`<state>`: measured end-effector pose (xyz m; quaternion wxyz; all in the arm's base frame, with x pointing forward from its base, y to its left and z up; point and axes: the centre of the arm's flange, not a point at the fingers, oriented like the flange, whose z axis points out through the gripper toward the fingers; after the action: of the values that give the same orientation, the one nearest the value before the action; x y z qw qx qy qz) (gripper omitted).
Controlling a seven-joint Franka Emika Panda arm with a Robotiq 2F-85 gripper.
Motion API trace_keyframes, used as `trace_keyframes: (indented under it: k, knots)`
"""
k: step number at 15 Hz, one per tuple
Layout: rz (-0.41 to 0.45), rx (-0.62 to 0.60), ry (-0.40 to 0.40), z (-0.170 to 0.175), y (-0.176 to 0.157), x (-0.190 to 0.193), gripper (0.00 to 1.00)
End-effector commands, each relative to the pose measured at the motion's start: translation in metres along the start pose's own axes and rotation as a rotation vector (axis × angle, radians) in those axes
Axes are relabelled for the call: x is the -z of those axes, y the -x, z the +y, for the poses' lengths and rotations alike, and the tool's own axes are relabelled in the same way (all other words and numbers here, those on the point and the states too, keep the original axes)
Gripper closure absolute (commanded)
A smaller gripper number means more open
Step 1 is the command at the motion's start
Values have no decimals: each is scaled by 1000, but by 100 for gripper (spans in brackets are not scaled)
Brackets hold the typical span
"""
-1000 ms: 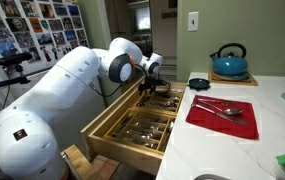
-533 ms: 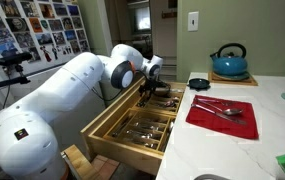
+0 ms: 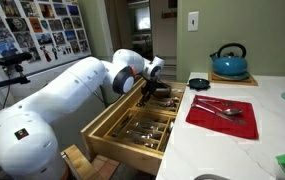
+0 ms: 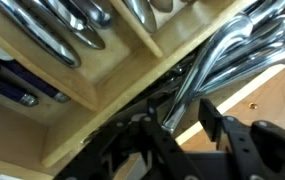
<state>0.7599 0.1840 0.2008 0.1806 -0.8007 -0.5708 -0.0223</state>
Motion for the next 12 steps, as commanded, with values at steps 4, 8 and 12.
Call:
trace_keyframes:
  k: [4,8,12]
  knots:
    - [16,24,-48,20,-10,-7,60]
    - [19,28,-64,20,-10,-7,88]
    - [29,-3,-63,13,-7,7,95]
